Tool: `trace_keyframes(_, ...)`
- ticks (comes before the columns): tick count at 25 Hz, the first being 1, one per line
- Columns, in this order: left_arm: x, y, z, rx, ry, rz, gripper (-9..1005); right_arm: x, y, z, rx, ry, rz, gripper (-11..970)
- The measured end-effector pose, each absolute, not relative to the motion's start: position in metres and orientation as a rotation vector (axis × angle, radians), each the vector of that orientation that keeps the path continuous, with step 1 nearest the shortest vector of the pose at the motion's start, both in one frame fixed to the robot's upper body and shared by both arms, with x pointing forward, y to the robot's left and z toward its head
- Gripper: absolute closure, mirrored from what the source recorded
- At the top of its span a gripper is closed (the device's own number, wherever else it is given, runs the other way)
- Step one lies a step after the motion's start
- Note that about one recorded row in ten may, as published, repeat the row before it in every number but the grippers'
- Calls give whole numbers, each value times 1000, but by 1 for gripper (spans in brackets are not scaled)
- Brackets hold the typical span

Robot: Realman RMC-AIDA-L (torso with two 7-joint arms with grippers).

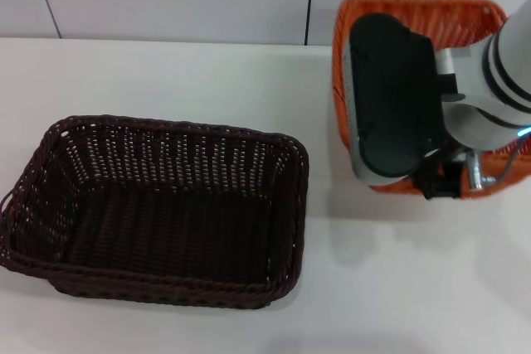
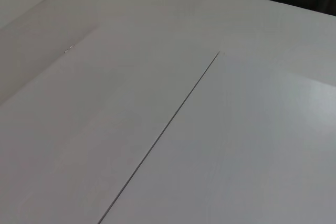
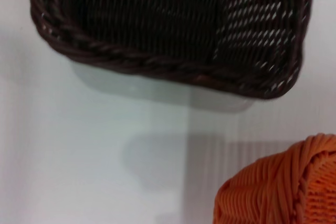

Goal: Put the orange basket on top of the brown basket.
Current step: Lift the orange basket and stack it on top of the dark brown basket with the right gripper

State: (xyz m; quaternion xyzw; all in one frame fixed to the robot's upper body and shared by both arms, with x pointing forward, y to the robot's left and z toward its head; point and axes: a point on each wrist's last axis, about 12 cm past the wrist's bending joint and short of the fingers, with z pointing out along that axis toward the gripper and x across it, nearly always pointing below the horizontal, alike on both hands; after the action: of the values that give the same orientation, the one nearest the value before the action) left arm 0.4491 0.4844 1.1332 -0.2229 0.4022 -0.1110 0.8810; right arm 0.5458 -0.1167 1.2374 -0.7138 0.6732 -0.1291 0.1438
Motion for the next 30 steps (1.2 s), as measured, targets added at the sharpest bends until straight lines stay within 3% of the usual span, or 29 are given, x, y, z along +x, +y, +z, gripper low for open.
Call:
trace_keyframes(17, 449, 483, 1131, -472, 838, -239, 185, 525, -75, 1265, -2122, 1460, -540, 836)
trace_keyframes(30, 450, 482, 1128, -484, 840, -247, 186, 508, -43, 1262, -2130, 1234, -461, 836)
